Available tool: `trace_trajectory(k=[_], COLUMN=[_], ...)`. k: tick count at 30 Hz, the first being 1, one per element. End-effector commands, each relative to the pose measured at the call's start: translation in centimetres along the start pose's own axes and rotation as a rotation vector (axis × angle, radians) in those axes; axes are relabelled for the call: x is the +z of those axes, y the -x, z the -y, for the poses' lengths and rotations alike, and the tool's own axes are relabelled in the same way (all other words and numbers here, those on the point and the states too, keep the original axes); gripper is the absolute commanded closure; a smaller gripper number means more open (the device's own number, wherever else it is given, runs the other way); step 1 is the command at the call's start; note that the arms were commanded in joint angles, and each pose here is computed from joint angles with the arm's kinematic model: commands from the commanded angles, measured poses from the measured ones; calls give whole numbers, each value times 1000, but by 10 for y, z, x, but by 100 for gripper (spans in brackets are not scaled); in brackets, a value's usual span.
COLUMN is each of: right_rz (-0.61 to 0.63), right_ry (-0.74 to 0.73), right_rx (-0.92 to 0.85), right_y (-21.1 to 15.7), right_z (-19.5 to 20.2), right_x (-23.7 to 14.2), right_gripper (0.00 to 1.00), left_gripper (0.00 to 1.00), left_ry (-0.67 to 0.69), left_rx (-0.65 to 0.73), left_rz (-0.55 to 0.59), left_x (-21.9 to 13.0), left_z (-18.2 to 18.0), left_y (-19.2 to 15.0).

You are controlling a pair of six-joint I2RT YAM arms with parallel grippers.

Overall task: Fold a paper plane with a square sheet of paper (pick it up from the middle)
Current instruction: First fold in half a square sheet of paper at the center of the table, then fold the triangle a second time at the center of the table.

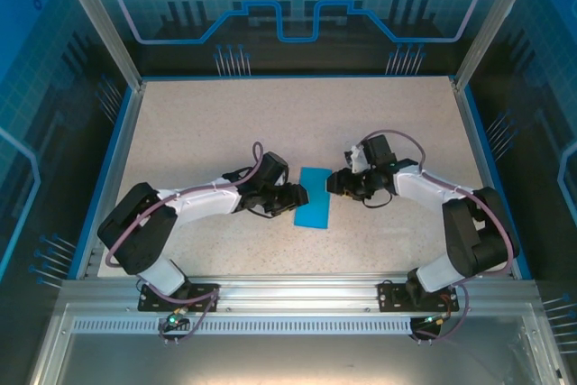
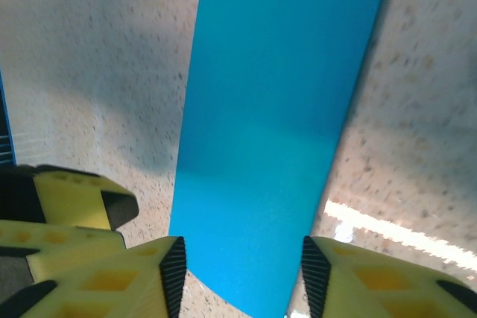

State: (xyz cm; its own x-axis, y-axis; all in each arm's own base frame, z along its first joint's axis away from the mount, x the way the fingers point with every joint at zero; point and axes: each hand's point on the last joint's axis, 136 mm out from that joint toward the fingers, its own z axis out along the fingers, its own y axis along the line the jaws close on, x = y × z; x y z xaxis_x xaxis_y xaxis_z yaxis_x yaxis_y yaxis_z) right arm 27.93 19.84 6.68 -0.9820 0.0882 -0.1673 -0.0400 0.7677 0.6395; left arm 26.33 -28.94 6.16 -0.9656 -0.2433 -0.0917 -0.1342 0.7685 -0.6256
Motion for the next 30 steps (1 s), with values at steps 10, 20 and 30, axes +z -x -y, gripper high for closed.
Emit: trace_trajectory(k=[10, 20, 30], right_rz=[-82, -91, -114], right_ry=[77, 100, 80], right_rx=[60, 64, 81], right_y=[-32, -26, -30], right_z=[2, 0, 10], right_x=[26, 34, 44], right_gripper=[57, 55, 55], left_gripper=[44, 43, 44], left_ry=[22, 20, 4], left_rx=[-49, -52, -54], left_rz=[-42, -58, -73], left_x=[12, 19, 24], left_z=[-15, -15, -14], left_y=[-7, -7, -8])
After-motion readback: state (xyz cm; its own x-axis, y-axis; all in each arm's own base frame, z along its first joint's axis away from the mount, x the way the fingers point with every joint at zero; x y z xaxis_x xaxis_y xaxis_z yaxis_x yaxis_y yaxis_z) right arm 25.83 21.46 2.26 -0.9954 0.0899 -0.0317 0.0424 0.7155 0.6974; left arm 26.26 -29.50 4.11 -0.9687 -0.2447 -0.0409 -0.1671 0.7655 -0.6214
